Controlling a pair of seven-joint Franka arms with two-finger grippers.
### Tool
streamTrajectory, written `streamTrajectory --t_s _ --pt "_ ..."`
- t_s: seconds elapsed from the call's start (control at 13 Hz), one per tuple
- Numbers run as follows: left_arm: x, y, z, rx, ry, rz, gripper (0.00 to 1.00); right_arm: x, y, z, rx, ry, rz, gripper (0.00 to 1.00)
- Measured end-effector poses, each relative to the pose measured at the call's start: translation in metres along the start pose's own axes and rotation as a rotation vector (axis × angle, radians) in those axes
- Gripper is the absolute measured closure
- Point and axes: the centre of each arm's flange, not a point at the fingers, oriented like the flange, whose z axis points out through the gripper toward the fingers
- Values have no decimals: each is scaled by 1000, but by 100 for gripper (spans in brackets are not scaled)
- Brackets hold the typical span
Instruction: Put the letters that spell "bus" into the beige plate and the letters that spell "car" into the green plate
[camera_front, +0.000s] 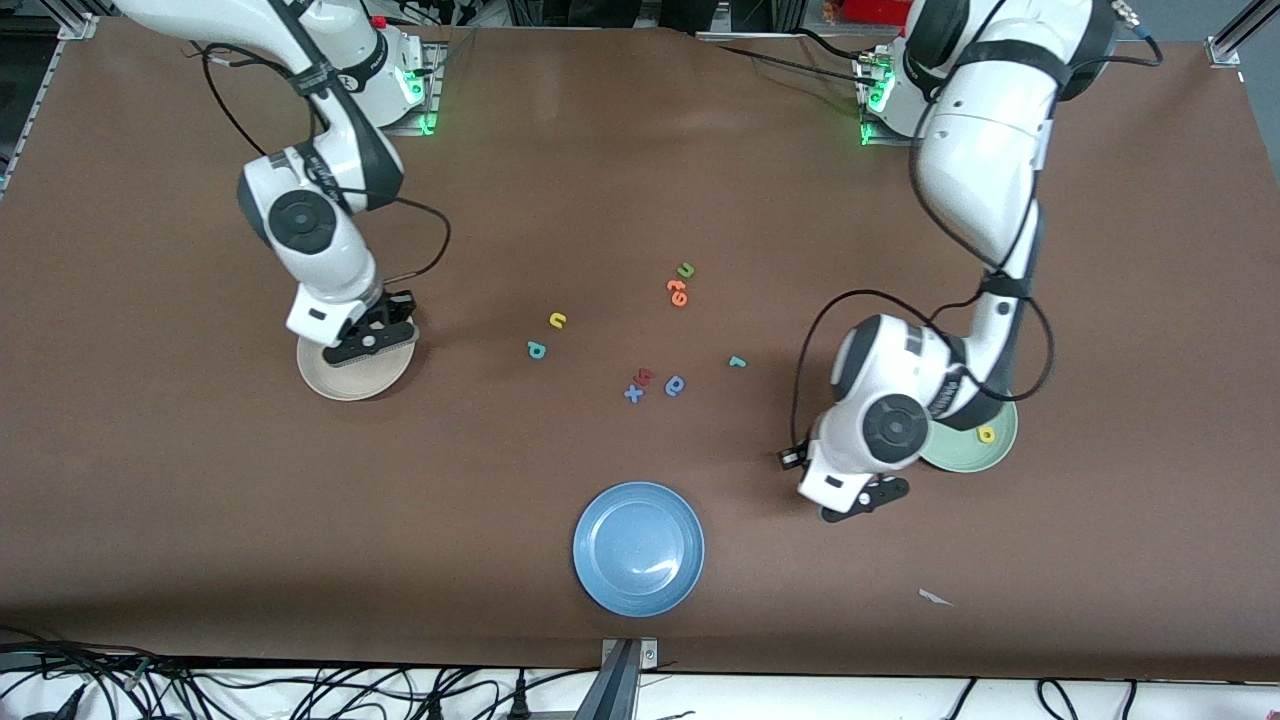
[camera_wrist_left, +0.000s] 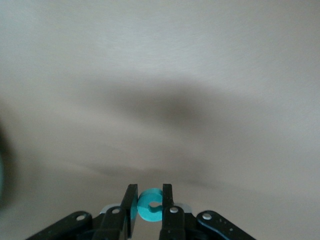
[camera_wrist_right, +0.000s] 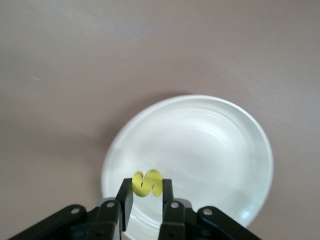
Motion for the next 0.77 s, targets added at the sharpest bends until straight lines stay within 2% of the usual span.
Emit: streamTrajectory --t_s 0.08,0.15,0.46,0.62,0.77 --pt "5 -22 -7 38 -24 85 76 -2 5 3 1 -6 -1 72" --pt "11 -44 -13 73 -36 158 76 -4 5 4 2 -10 -2 65" --pt "26 -118 -21 81 -71 343 76 -4 4 2 -1 -6 -4 23" --pt "26 -154 -23 62 -50 397 76 -3 3 -4 16 -12 19 1" --pt "11 -179 -18 48 -11 412 76 3 -12 -14 76 -13 58 0"
